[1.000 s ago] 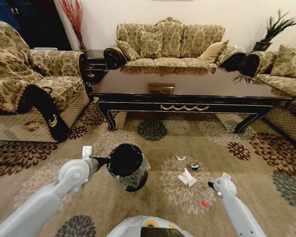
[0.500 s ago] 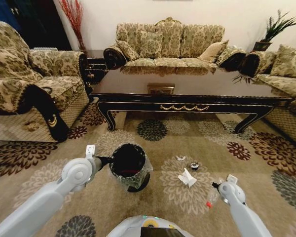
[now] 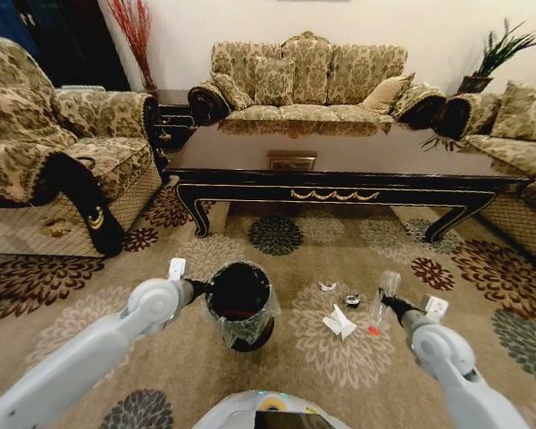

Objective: Move to the front of the table and pick up the trash from the floor, then place it into the trash bin.

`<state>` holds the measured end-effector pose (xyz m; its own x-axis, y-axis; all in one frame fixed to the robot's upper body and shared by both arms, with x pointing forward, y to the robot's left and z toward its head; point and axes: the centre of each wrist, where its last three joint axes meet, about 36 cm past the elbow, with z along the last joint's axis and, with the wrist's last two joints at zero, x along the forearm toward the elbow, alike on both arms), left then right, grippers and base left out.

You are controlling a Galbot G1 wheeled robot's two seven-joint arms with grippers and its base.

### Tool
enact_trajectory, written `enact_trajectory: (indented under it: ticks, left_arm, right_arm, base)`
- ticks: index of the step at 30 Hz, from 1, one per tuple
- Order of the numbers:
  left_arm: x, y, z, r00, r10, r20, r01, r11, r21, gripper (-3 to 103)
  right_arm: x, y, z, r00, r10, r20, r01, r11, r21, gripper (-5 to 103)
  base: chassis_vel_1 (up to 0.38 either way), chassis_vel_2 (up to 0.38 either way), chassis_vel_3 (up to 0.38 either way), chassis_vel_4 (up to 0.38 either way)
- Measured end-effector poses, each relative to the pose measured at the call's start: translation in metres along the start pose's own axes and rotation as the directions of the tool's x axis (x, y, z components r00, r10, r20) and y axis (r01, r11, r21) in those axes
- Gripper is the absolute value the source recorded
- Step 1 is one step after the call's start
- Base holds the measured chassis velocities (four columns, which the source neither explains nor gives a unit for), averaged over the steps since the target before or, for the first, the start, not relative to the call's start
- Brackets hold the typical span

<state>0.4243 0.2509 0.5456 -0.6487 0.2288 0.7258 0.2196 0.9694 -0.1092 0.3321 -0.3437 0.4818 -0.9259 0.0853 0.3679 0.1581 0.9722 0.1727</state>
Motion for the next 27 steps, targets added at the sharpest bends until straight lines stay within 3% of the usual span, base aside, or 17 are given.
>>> enact_trajectory:
  ticks: [1, 3, 4, 9, 12, 14, 16, 17, 20, 27]
  left_arm:
    - [-0.007, -0.006, -0.009, 1.0, 0.014, 0.0, -0.014, 1.0, -0.016, 3]
    - [-0.011, -0.009, -0.013, 1.0, 0.022, -0.002, -0.022, 0.999, -0.023, 3]
    - [-0.021, -0.021, -0.023, 0.999, 0.045, -0.011, -0.046, 0.998, -0.047, 3]
    - [-0.038, -0.047, -0.037, 0.996, 0.086, -0.03, -0.088, 0.991, -0.096, 3]
    - [-0.052, -0.078, -0.052, 0.991, 0.127, -0.042, -0.131, 0.981, -0.139, 3]
    - [-0.054, -0.086, -0.054, 0.99, 0.137, -0.044, -0.142, 0.979, -0.149, 3]
    - [-0.063, -0.112, -0.057, 0.984, 0.166, -0.059, -0.174, 0.968, -0.18, 3]
    - [-0.063, -0.112, -0.057, 0.984, 0.166, -0.059, -0.174, 0.968, -0.18, 3]
    - [-0.069, -0.145, -0.057, 0.976, 0.2, -0.089, -0.215, 0.951, -0.224, 3]
    - [-0.085, -0.182, -0.048, 0.966, 0.214, -0.145, -0.249, 0.924, -0.291, 3]
  right_arm:
    - [0.007, 0.003, -0.002, 0.996, -0.058, 0.075, 0.055, 0.998, 0.031, 21]
    - [0.01, 0.005, -0.003, 0.99, -0.084, 0.11, 0.079, 0.996, 0.047, 21]
    - [0.017, 0.01, -0.007, 0.976, -0.135, 0.171, 0.124, 0.989, 0.075, 21]
    - [0.03, 0.021, -0.02, 0.942, -0.216, 0.256, 0.195, 0.975, 0.103, 21]
    - [0.04, 0.03, -0.029, 0.905, -0.292, 0.311, 0.261, 0.956, 0.137, 21]
    - [0.043, 0.032, -0.031, 0.894, -0.314, 0.321, 0.279, 0.949, 0.149, 21]
    - [0.05, 0.038, -0.031, 0.865, -0.371, 0.338, 0.326, 0.928, 0.183, 21]
    - [0.05, 0.038, -0.031, 0.865, -0.371, 0.338, 0.326, 0.928, 0.183, 21]
    - [0.055, 0.045, -0.024, 0.84, -0.429, 0.333, 0.365, 0.9, 0.237, 21]
    - [0.066, 0.051, -0.006, 0.837, -0.445, 0.318, 0.377, 0.891, 0.253, 21]
  base:
    - [0.0, 0.0, 0.0, 0.0]
    - [0.0, 0.0, 0.0, 0.0]
    - [0.0, 0.0, 0.0, 0.0]
    - [0.0, 0.0, 0.0, 0.0]
    - [0.0, 0.0, 0.0, 0.0]
    - [0.0, 0.0, 0.0, 0.0]
    - [0.0, 0.0, 0.0, 0.0]
    - [0.0, 0.0, 0.0, 0.0]
    - [0.0, 0.0, 0.0, 0.0]
    - [0.0, 0.0, 0.0, 0.0]
